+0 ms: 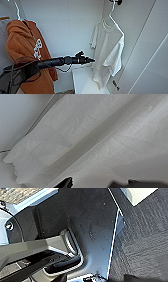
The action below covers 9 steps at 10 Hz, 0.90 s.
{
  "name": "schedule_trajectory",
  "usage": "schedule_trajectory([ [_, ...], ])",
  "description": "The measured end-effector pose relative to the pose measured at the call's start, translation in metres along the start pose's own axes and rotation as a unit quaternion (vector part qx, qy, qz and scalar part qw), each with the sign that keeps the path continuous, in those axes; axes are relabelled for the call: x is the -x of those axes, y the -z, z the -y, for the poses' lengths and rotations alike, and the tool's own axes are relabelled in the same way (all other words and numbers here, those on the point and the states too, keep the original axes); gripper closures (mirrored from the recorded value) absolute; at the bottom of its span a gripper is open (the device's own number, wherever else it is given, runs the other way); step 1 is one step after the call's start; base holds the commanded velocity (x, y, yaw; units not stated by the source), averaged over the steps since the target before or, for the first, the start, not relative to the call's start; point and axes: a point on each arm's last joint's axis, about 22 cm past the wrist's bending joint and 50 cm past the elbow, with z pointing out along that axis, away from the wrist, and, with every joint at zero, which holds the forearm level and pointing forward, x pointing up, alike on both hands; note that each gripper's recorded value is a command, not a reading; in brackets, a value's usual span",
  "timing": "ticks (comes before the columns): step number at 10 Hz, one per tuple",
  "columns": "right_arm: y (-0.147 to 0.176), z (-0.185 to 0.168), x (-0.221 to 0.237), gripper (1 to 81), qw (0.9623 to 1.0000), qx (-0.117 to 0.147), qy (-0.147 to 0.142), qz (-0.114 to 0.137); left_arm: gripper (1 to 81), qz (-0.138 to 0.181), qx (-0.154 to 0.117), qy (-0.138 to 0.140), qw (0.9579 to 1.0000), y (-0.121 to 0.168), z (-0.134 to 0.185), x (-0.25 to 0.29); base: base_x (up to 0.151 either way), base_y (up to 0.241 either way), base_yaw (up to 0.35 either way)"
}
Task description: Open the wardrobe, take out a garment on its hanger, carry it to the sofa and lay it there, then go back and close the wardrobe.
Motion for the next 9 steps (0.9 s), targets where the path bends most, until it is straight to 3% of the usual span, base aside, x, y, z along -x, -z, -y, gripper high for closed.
schedule_trajectory([
  [3,0.000,0.000,0.000,1.0,1.0000,0.000,0.000,0.001,1.0,-0.006,0.010,0.023,0.9997,0.001,-0.028,-0.028,0.000,0.000,0.000],
  [6,0.000,0.000,0.000,1.0,1.0000,0.000,-0.001,0.001,1.0,-0.036,0.030,0.052,0.9975,0.010,-0.074,-0.082,0.000,0.000,0.000],
  [7,0.000,0.000,0.000,1.0,1.0000,0.000,-0.001,0.001,1.0,-0.040,0.034,0.094,0.9942,0.010,-0.079,-0.089,0.000,0.000,0.000],
  [9,0.000,0.002,0.001,1.0,1.0000,-0.001,-0.003,0.001,1.0,-0.059,0.048,0.149,0.9859,0.011,-0.094,-0.113,0.000,0.000,0.000],
])
